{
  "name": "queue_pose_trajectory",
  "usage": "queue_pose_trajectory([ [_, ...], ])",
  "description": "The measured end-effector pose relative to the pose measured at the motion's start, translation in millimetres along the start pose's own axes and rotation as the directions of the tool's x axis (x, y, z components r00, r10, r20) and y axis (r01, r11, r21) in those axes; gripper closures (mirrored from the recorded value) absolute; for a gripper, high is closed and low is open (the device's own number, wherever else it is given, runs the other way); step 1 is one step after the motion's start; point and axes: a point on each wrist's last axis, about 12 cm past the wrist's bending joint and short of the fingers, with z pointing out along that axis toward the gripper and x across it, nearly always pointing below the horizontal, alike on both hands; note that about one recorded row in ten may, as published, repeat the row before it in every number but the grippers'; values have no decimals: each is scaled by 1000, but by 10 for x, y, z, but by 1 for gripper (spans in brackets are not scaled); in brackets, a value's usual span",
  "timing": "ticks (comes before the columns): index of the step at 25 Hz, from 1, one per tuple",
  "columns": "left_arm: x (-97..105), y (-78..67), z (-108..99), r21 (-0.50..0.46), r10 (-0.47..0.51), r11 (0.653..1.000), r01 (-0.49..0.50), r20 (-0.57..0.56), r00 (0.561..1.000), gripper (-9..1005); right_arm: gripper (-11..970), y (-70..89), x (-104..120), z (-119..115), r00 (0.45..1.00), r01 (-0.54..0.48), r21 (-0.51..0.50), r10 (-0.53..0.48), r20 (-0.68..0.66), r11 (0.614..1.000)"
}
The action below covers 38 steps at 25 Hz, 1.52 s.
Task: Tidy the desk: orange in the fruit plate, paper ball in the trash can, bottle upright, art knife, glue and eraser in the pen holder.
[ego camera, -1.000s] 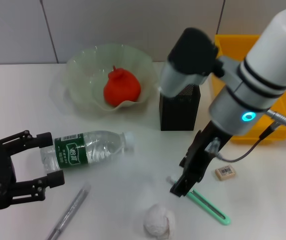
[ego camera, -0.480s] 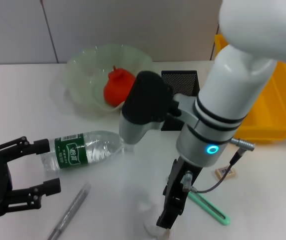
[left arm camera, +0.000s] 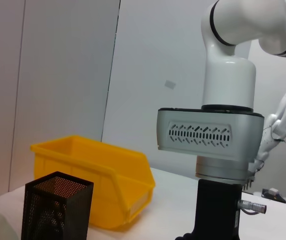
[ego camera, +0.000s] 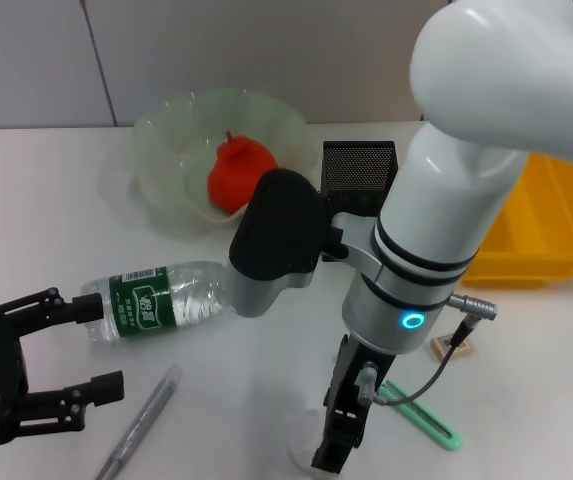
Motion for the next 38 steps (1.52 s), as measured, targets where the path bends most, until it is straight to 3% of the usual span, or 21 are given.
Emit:
queue_pose_trajectory([
  [7, 2, 8, -29, -10, -2, 1000, 2, -6, 1000, 133, 317, 3, 20, 23, 1000, -2, -5, 2, 2, 1000],
  [12, -6, 17, -42, -18, -5, 1000, 5, -2, 1000, 133, 530, -4, 52, 40, 1000, -1, -13, 1, 3, 1000],
  [17, -7, 17, -49, -21, -5, 1000, 5, -1, 1000, 132, 652, 12, 72, 3, 1000, 3, -20, -2, 19, 1000],
  [20, -8, 19, -57, -25, -4, 1000, 4, 1, 1000, 132, 666, -5, 88, -48, 1000, -7, -24, 8, 31, 1000],
  [24, -6, 19, -59, -31, -1, 1000, 1, 6, 1000, 132, 680, -66, 158, -270, 997, -34, -28, 36, 74, 999],
  [29, -7, 21, -57, -31, 0, 1000, 0, 8, 1000, 132, 682, -296, 371, -715, 982, -139, 92, 125, 141, 986],
  [33, -7, 20, -53, -31, 0, 1000, 0, 9, 1000, 133, 683, -509, 595, -1069, 955, -234, 185, 191, 226, 954],
  [38, -11, 27, -45, -32, 2, 999, -2, 9, 1000, 133, 685, -704, 786, -1320, 927, -318, 303, 228, 297, 898],
])
